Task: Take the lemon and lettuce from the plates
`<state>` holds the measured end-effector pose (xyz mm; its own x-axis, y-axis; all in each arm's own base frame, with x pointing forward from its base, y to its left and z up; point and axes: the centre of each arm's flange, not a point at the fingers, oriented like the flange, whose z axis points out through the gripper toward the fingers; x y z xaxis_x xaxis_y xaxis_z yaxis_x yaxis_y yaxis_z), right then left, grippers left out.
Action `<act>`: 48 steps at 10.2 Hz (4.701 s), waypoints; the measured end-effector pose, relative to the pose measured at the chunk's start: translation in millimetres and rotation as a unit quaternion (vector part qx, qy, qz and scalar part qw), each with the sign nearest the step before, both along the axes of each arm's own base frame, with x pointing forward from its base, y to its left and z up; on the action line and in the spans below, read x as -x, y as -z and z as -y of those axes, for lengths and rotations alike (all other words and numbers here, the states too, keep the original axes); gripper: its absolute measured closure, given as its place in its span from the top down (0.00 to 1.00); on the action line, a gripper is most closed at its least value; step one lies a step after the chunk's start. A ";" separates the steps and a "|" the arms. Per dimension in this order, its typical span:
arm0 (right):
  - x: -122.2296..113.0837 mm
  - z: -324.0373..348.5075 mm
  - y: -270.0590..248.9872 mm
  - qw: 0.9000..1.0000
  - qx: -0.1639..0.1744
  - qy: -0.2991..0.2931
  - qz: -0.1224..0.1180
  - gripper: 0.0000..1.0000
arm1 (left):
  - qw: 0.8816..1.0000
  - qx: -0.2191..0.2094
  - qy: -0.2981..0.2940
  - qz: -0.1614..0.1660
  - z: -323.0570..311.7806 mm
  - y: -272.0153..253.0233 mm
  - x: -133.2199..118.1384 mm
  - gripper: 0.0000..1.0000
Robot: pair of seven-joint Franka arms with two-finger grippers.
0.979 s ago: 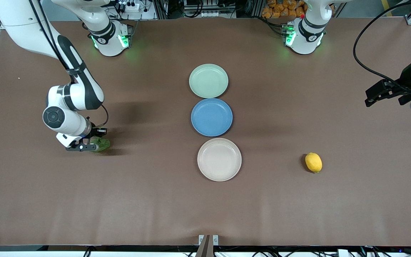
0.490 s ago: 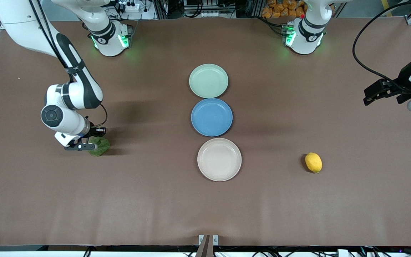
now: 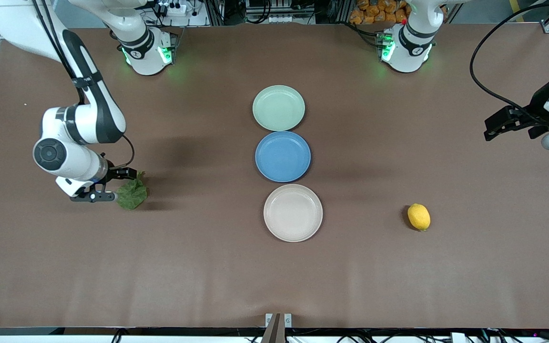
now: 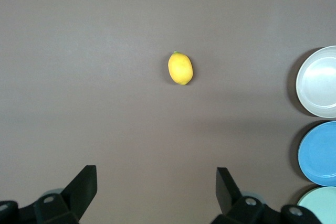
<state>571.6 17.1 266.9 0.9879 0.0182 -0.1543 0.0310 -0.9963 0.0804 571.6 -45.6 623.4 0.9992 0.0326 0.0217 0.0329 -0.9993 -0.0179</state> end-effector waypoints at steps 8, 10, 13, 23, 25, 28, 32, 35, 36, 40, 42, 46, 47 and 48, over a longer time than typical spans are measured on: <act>-44.4 6.7 -162.1 1.000 0.015 0.008 -0.010 1.00 | 1.000 0.000 0.002 -0.001 2.4 0.7 0.2 1.00; -51.7 8.3 -190.0 1.000 0.015 0.007 0.006 1.00 | 1.000 0.000 0.003 -0.001 3.1 0.7 0.3 1.00; -56.2 10.1 -221.3 0.999 0.014 0.008 0.027 1.00 | 1.000 0.000 0.003 -0.001 3.1 0.7 0.3 1.00; -13.0 26.2 -382.3 0.994 0.014 0.029 0.106 1.00 | 1.000 0.000 -0.001 0.004 -0.9 -4.1 0.7 1.00; -2.9 31.0 -391.8 0.994 0.011 0.033 0.101 1.00 | 1.000 0.000 -0.001 0.004 -0.9 -4.1 0.7 1.00; -2.8 48.2 -381.6 0.995 -0.016 0.048 0.091 1.00 | 1.000 0.000 -0.001 0.004 -1.4 -4.2 0.6 1.00; -7.2 49.4 -362.2 0.995 -0.018 0.048 0.091 1.00 | 1.000 0.000 -0.002 0.004 -2.6 -4.4 0.5 1.00; -5.9 49.0 -365.8 0.994 -0.018 0.047 0.095 1.00 | 1.000 0.000 -0.002 0.004 -2.7 -4.4 0.5 1.00; -5.6 48.8 -366.7 0.994 -0.018 0.047 0.097 1.00 | 1.000 0.000 -0.002 0.004 -2.8 -4.4 0.5 1.00; -7.0 45.5 -370.0 0.993 -0.019 0.044 0.107 1.00 | 1.000 0.000 -0.002 0.004 -2.8 -4.4 0.5 1.00; -7.1 43.1 -370.7 0.993 -0.020 0.041 0.109 1.00 | 1.000 0.000 -0.003 0.004 -2.8 -4.4 0.5 1.00; -7.3 37.7 -370.7 0.993 -0.021 0.036 0.109 1.00 | 1.000 0.000 -0.003 0.004 -3.3 -4.4 0.5 1.00; -7.3 37.6 -370.7 0.993 -0.021 0.033 0.109 1.00 | 1.000 0.000 -0.003 0.005 -3.3 -4.6 0.5 1.00; -7.2 37.5 -370.8 0.993 -0.022 0.029 0.109 1.00 | 1.000 0.000 -0.003 0.005 -3.2 -5.3 0.5 1.00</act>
<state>578.8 -20.4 637.7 0.9973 -0.0385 0.0624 -0.0408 -0.9985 0.0360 571.1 -42.4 628.7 0.9987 0.0384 0.0323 0.0389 -0.9991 -0.0170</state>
